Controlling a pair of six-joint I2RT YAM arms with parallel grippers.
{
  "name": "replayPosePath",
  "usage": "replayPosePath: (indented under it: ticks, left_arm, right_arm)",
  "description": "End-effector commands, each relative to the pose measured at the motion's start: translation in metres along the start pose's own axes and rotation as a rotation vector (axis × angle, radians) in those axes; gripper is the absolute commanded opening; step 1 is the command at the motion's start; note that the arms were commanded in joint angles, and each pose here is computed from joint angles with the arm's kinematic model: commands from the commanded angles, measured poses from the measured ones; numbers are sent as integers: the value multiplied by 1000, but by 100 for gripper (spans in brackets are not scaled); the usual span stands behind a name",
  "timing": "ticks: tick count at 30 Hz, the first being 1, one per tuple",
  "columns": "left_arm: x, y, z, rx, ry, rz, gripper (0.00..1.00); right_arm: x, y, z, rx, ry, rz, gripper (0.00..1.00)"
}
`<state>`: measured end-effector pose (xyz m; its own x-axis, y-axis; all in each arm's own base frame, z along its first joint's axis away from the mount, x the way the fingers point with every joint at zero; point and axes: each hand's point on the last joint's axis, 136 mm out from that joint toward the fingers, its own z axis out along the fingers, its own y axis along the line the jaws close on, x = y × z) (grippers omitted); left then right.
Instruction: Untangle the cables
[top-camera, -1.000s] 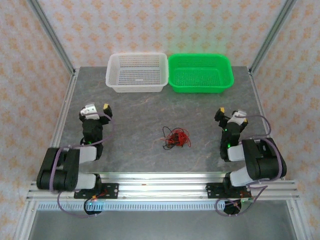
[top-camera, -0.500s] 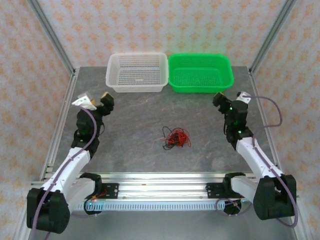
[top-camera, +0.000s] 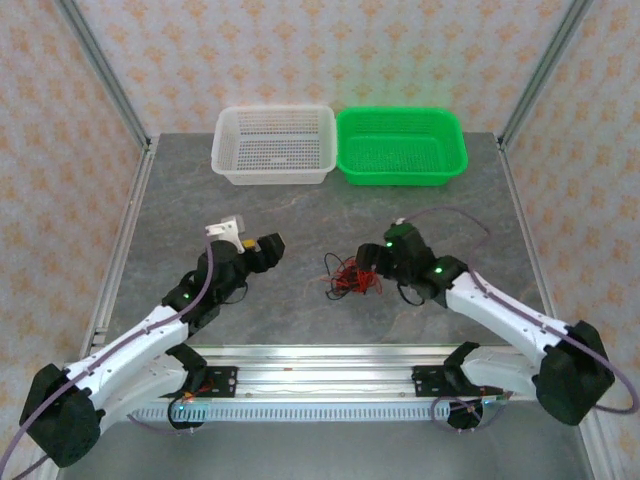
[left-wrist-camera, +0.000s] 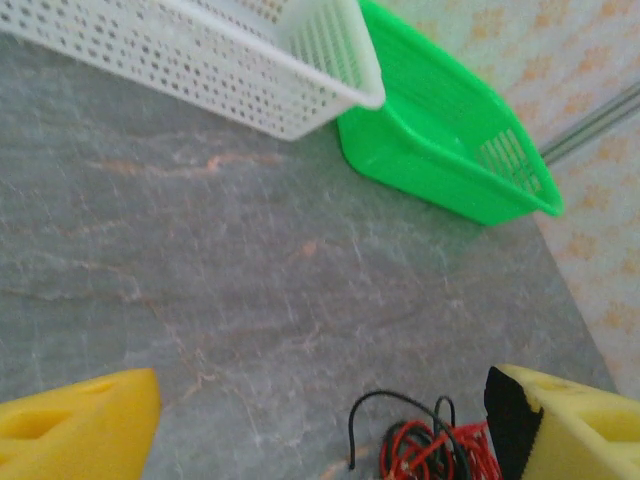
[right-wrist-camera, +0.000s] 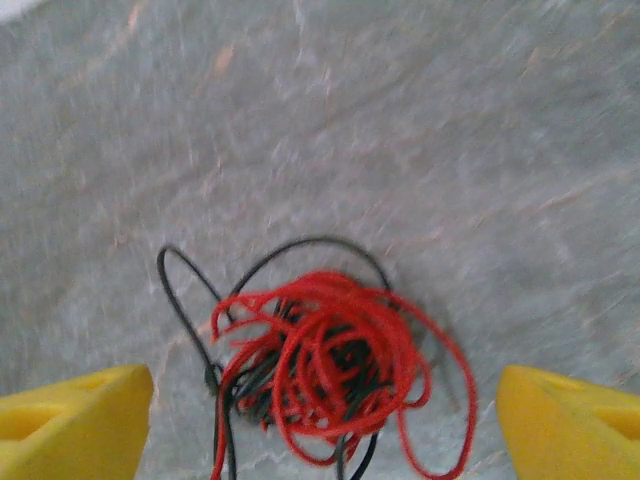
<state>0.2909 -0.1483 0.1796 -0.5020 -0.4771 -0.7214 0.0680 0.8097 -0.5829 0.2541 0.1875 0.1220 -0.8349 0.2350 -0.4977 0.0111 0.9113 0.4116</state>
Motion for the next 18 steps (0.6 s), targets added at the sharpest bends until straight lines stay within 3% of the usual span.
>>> replayPosePath:
  ticks: [1, 7, 18]
  left_arm:
    - [11, 2, 4, -26, 19, -26, 85]
    - [20, -10, 13, -6, 52, 0, 85]
    - [27, -25, 19, 23, 79, 30, 85]
  right_arm:
    - [9, -8, 6, 125, 16, -3, 86]
    - [17, -12, 20, 206, 21, -38, 82]
    - [35, -16, 50, 206, 70, -43, 70]
